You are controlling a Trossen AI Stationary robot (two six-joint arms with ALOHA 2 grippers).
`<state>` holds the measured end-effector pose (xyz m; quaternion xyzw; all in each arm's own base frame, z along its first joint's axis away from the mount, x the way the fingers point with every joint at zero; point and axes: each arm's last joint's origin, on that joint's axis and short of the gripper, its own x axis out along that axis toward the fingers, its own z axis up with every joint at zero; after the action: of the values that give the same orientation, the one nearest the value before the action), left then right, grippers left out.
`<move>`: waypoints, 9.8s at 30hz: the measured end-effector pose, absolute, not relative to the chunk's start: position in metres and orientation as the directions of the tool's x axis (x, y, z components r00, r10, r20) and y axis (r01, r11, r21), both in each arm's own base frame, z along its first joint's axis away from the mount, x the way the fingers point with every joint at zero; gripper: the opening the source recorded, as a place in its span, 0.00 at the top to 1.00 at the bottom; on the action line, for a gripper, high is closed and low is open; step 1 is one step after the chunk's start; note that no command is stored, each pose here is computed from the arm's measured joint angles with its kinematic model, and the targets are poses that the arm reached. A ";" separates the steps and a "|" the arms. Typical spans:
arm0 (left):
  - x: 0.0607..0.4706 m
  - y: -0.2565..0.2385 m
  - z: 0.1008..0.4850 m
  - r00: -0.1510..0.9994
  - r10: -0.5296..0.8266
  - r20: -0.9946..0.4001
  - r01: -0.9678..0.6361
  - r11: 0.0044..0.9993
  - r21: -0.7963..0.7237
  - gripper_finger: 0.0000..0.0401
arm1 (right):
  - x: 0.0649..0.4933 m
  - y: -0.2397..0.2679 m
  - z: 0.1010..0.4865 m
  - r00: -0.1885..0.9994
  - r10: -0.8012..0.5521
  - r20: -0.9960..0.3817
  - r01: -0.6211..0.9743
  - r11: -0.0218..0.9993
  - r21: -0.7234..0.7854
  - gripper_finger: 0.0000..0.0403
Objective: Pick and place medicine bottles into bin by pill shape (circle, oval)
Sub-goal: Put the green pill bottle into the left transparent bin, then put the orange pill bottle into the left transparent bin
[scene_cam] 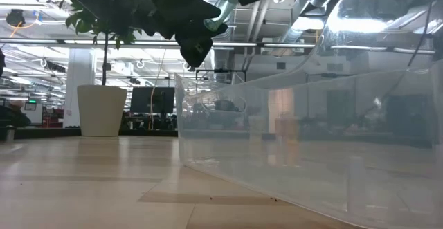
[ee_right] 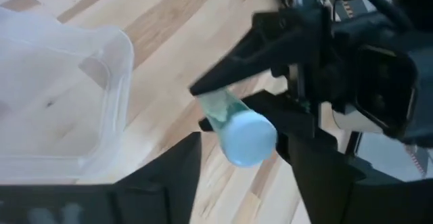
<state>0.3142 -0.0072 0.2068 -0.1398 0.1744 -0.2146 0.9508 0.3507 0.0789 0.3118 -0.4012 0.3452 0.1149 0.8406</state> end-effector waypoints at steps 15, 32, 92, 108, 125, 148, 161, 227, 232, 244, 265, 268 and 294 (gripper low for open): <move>0.314 -0.007 0.206 0.843 -0.457 -0.283 0.360 0.871 -0.333 0.74 | 0.354 0.067 0.312 0.729 -0.009 -0.684 -0.544 0.600 -0.587 0.60; 0.314 -0.007 0.205 0.842 -0.456 -0.287 0.358 0.872 -0.335 0.74 | 0.354 0.069 0.312 0.728 0.043 -0.685 -0.589 0.550 -0.592 0.73; 0.078 0.009 0.386 0.911 0.002 0.413 0.022 0.998 -0.054 0.27 | 0.364 0.129 0.248 0.462 -0.003 -0.887 -0.646 0.684 -0.339 0.73; 0.015 0.002 0.386 0.819 0.125 0.560 -0.054 0.988 -0.142 0.27 | 0.380 0.145 0.211 0.291 -0.106 -0.951 -0.648 0.709 -0.278 0.73; 0.017 0.003 0.387 0.817 0.148 0.558 -0.075 0.985 -0.152 0.27 | 0.381 0.147 0.212 0.306 -0.101 -0.947 -0.588 0.762 -0.271 0.73; 0.016 0.003 0.387 0.816 0.148 0.558 -0.077 0.986 -0.150 0.27 | 0.374 0.156 0.200 0.300 -0.095 -0.949 -0.589 0.764 -0.263 0.73; 0.016 0.003 0.387 0.816 0.150 0.558 -0.078 0.986 -0.150 0.27 | 0.376 0.154 0.200 0.305 -0.095 -0.948 -0.594 0.759 -0.267 0.62; 0.085 0.013 0.199 0.995 0.093 -0.026 -0.096 0.913 -0.397 0.27 | 0.303 -0.077 0.211 0.298 -0.124 -0.947 -0.091 0.983 -0.158 0.46; 0.090 0.013 0.180 0.993 0.088 -0.075 -0.110 0.910 -0.400 0.27 | 0.302 -0.083 0.210 0.306 -0.089 -0.948 -0.102 0.987 -0.126 0.46; 0.095 0.011 0.170 0.985 0.144 -0.094 -0.163 0.956 -0.244 0.27 | 0.304 -0.084 0.211 0.332 -0.090 -0.939 -0.108 0.985 -0.132 0.48; 0.094 0.012 0.172 0.940 0.334 -0.072 -0.326 0.940 0.105 0.27 | 0.303 -0.086 0.210 0.327 -0.090 -0.941 -0.097 0.987 -0.128 0.49; 0.094 0.012 0.172 0.943 0.327 -0.067 -0.315 0.939 0.140 0.27 | 0.303 -0.086 0.210 0.327 -0.090 -0.941 -0.097 0.987 -0.128 0.49; 0.100 0.006 0.167 0.995 0.103 0.000 -0.103 0.990 0.094 0.27 | 0.303 -0.085 0.210 0.327 -0.089 -0.941 -0.102 0.986 -0.129 0.49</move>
<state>0.0997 0.0058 0.1666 0.0469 0.0023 0.0516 0.9976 0.3033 -0.0855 0.2104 -0.0823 0.5801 0.0039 0.8104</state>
